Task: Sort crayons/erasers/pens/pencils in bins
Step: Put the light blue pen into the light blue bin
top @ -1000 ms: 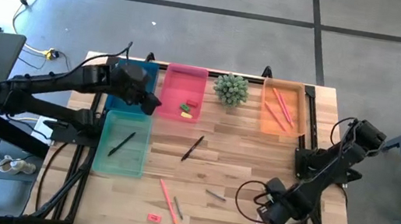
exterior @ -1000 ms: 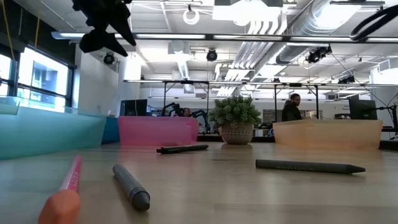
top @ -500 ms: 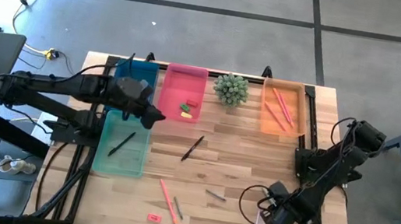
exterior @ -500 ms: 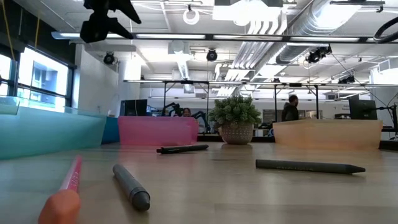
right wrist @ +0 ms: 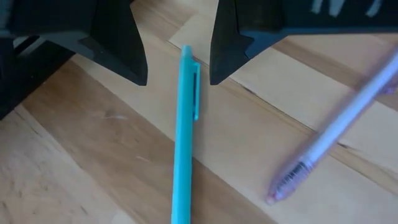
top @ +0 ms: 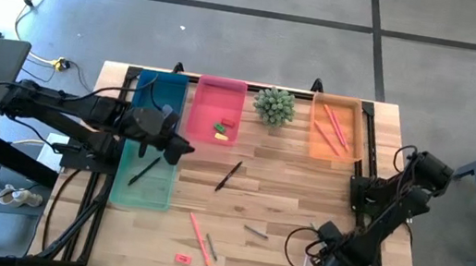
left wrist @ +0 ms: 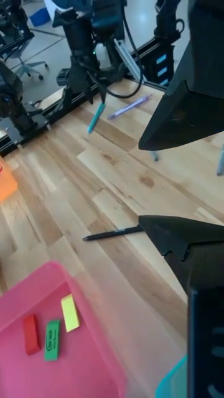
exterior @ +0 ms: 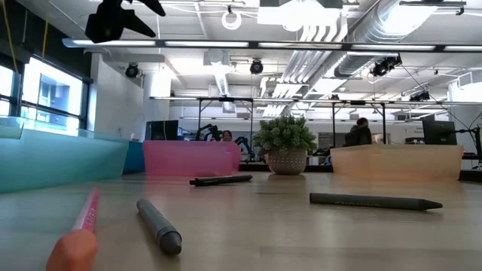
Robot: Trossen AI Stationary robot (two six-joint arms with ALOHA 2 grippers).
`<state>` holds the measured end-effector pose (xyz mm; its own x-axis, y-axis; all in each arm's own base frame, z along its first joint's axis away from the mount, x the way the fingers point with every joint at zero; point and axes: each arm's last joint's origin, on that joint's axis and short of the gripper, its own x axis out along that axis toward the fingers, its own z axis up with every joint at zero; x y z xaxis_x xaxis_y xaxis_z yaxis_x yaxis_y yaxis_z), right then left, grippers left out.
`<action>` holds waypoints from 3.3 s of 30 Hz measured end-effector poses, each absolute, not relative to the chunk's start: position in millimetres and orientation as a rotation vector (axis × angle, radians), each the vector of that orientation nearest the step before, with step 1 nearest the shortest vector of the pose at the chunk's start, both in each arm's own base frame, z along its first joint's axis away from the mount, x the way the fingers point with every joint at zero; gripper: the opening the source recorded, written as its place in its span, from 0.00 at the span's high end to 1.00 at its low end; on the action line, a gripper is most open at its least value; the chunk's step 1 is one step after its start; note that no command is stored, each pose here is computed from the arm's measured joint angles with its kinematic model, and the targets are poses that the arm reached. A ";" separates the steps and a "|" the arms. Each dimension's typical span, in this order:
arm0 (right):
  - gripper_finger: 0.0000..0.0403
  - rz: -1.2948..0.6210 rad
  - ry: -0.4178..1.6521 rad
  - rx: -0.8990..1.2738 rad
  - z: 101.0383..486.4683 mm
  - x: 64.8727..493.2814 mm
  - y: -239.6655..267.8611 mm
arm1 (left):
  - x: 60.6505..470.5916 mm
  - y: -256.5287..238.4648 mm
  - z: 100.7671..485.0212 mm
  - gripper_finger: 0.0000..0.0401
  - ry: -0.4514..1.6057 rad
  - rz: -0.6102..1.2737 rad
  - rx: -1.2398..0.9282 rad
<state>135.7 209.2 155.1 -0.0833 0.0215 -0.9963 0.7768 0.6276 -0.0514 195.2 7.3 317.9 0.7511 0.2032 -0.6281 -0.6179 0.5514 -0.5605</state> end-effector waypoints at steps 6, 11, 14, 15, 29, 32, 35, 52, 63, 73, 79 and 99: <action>0.59 -0.714 1.547 0.670 149.6 133.4 213.6 | 195.4 4.4 317.9 0.58 0.539 0.508 -0.877; 0.59 -0.686 1.538 0.696 141.5 131.7 213.2 | 195.3 4.1 318.0 0.58 0.532 0.517 -0.874; 0.59 -0.655 1.537 0.729 134.2 130.2 211.3 | 195.3 4.1 318.0 0.58 0.532 0.518 -0.874; 0.59 -0.652 1.537 0.732 132.6 129.8 210.7 | 195.3 4.1 318.0 0.58 0.532 0.518 -0.874; 0.81 -0.672 1.562 0.743 127.8 125.9 205.5 | 195.3 4.2 318.0 0.58 0.529 0.523 -0.888; 0.88 -0.693 1.559 0.755 127.6 125.6 205.2 | 195.3 4.2 318.0 0.58 0.529 0.523 -0.888; 0.94 -0.701 1.557 0.761 127.7 125.5 205.1 | 195.3 4.2 317.9 0.58 0.529 0.524 -0.888; 0.98 -0.692 1.497 0.833 136.6 125.9 204.3 | 195.2 4.2 317.9 0.58 0.540 0.510 -0.844; 0.99 -0.630 1.328 0.904 148.6 130.7 203.3 | 195.2 4.1 317.8 0.58 0.547 0.502 -0.819; 0.99 -0.634 1.307 0.908 149.3 131.4 203.1 | 194.9 3.4 317.1 0.58 0.567 0.482 -0.828; 0.99 -0.605 1.277 0.932 150.3 133.7 205.5 | 195.1 2.4 317.0 0.58 0.591 0.439 -0.804; 0.98 -0.470 1.049 1.001 156.8 146.4 214.7 | 224.2 -2.2 291.2 0.58 0.792 0.319 -0.785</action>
